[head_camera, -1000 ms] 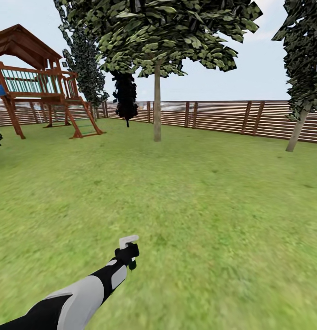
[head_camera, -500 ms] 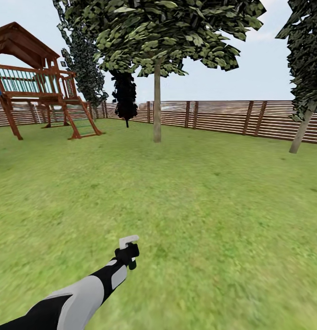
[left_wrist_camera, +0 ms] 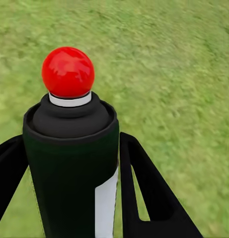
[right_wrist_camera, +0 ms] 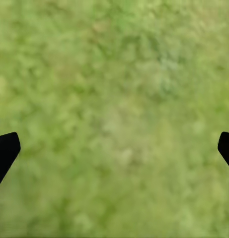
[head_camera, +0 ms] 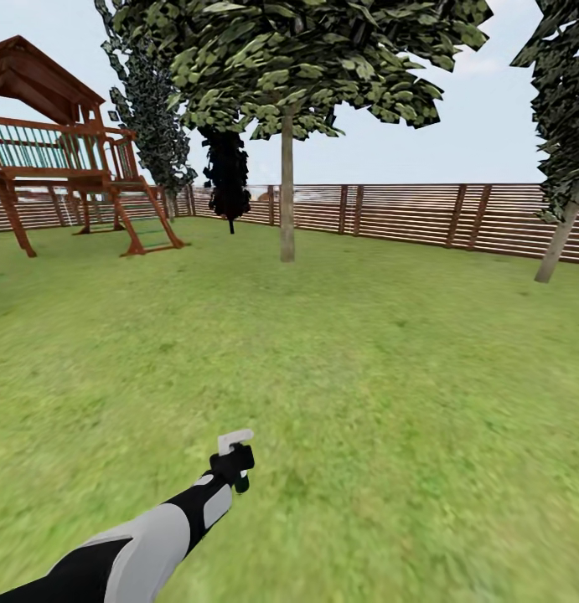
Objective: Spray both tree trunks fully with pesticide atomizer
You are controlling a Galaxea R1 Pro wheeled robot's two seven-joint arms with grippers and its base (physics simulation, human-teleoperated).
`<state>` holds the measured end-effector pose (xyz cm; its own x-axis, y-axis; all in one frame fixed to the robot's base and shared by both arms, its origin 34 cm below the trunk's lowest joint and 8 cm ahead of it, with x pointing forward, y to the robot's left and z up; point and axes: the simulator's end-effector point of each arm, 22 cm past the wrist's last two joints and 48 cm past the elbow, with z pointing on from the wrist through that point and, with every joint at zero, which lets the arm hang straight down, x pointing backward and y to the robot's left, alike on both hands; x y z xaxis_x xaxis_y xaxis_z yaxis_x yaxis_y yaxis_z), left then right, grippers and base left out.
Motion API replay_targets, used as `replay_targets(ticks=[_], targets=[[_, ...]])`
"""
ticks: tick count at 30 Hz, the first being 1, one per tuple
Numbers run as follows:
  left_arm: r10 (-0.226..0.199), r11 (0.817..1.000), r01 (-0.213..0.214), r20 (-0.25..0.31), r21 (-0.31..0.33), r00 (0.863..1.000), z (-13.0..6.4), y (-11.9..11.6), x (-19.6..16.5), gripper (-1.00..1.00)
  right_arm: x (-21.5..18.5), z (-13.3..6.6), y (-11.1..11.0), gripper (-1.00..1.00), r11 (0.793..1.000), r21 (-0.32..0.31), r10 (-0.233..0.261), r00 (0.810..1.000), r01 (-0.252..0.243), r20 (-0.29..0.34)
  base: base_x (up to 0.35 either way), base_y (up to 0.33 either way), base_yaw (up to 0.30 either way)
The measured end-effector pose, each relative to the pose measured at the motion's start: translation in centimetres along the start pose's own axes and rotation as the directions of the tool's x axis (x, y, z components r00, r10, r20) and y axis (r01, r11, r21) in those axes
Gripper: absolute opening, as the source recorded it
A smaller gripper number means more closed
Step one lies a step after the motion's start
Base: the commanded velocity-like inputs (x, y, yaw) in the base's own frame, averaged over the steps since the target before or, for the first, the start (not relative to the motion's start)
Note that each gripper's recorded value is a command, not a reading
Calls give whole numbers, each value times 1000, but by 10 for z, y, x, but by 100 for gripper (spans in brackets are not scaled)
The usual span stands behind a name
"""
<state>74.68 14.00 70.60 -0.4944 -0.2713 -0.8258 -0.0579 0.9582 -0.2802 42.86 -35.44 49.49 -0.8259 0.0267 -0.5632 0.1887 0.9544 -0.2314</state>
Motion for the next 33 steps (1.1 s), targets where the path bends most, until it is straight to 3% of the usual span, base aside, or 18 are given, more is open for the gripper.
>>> replay_targets(ticks=[33], targets=[[0,1000,0,0,2,1000,0,-1,0,-100,0,0,0,100,1000,-1,0,1000,0,0,350,0,0]])
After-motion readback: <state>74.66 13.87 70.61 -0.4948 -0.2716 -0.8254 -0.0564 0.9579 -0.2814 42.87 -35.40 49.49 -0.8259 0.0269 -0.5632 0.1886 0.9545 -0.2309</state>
